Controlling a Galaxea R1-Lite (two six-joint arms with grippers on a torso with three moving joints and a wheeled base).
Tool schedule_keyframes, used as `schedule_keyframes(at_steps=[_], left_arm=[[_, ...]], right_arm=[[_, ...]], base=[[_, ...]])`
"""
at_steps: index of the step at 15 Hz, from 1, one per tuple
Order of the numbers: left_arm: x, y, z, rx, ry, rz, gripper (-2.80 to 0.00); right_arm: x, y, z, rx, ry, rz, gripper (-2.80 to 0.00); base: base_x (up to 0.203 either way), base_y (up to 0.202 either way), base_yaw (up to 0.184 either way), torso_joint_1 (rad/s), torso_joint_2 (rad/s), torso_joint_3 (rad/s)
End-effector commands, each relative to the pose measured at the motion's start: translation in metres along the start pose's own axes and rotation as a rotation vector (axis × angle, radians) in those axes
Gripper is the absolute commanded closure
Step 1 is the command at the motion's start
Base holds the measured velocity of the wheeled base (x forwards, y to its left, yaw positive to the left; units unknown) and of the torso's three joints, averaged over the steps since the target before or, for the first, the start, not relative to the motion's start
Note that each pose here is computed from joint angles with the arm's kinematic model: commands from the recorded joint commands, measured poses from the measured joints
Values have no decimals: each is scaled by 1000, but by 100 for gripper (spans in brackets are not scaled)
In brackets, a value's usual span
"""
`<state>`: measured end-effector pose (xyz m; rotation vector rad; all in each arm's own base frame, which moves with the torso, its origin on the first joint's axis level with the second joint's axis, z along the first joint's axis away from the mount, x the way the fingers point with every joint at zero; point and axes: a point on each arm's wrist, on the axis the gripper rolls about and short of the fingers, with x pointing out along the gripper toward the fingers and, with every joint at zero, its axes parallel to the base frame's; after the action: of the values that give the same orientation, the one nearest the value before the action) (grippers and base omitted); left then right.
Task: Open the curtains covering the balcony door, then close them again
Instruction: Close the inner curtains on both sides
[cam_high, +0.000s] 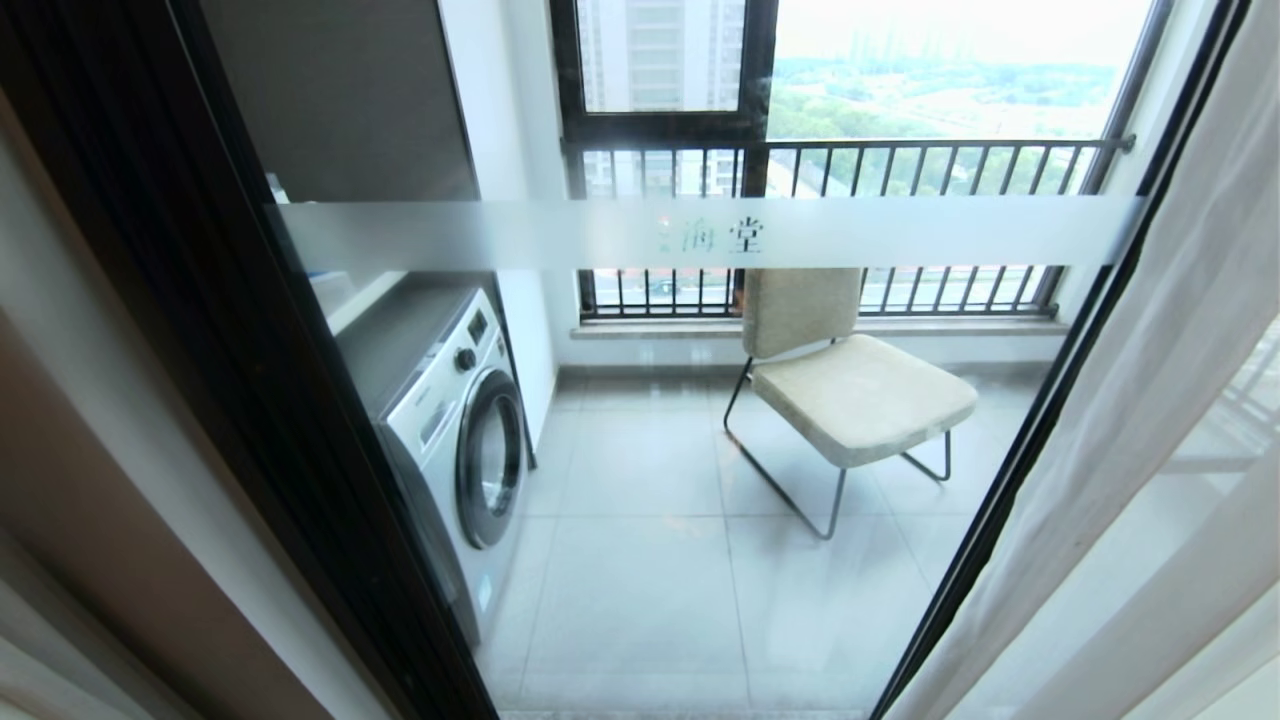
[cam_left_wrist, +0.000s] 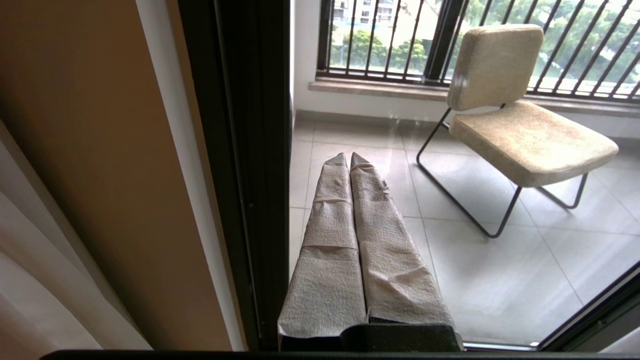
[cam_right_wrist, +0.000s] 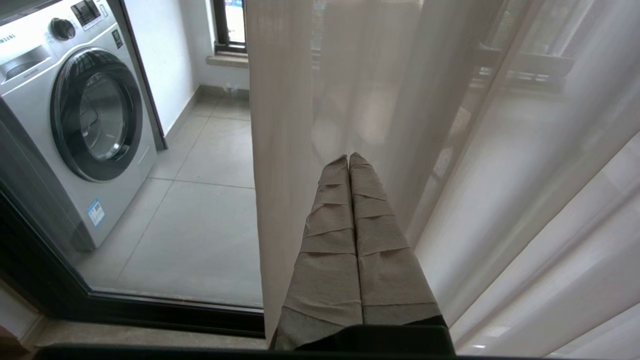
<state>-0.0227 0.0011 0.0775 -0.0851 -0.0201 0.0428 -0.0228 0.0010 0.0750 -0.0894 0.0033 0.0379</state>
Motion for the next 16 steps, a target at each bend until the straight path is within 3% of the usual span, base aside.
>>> schedule_keyframes(at_steps=[1, 16], left_arm=[[0, 0, 0, 0, 0, 0, 0], [0, 0, 0, 0, 1, 1, 0]], right_arm=[[0, 0, 0, -1, 0, 1, 0], [0, 0, 0, -1, 0, 1, 0]], base=[[0, 0, 0, 0, 0, 0], [0, 0, 0, 0, 0, 0]])
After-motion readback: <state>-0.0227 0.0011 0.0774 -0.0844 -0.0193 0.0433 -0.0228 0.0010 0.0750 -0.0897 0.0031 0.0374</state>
